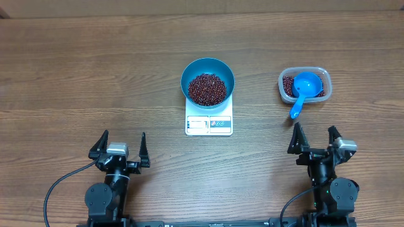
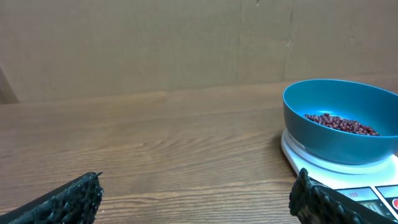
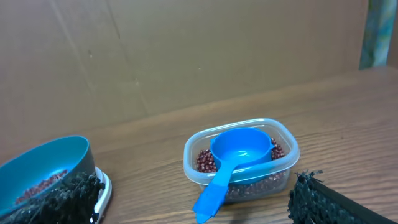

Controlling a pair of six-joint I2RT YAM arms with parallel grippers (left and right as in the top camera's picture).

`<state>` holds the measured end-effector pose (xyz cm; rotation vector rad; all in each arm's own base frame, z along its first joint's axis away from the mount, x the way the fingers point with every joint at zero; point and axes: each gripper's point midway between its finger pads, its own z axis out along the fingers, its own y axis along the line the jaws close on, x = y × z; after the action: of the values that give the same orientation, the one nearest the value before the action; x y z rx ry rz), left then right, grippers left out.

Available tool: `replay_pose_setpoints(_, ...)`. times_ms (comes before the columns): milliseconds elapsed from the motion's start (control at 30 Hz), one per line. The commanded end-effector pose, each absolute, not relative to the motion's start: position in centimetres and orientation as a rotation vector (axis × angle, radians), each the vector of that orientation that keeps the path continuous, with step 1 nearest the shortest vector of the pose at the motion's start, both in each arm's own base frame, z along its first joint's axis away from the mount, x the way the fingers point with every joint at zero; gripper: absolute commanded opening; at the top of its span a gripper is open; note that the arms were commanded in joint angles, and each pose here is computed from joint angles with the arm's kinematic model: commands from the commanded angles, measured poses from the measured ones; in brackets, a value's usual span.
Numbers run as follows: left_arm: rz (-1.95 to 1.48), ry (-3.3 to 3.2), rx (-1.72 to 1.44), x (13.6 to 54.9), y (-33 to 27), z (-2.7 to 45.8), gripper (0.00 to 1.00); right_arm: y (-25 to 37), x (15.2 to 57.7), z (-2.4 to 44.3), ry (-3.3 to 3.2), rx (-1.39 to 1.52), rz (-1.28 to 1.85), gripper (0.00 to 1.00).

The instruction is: Scoop item into bowl and weigh 150g on scale

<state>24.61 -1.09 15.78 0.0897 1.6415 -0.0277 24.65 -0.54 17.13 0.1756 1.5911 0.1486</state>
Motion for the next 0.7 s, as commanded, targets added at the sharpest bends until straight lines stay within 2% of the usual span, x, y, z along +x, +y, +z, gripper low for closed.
replay_pose_setpoints(0,-0.027,1.640,0.068,24.6,-0.8,15.7,1.00,0.2,24.6,17.0,1.591,0.051,0.098,1.00)
replay_pose_setpoints(267,-0.027,1.640,0.068,24.6,-0.8,15.7,1.00,1.6,24.6,17.2,1.579,-0.122,0.049,1.00)
replay_pose_setpoints(667,-0.027,1.640,0.068,24.6,-0.8,15.7,0.99,1.4,24.6,17.3,1.577,-0.108,0.053,1.00)
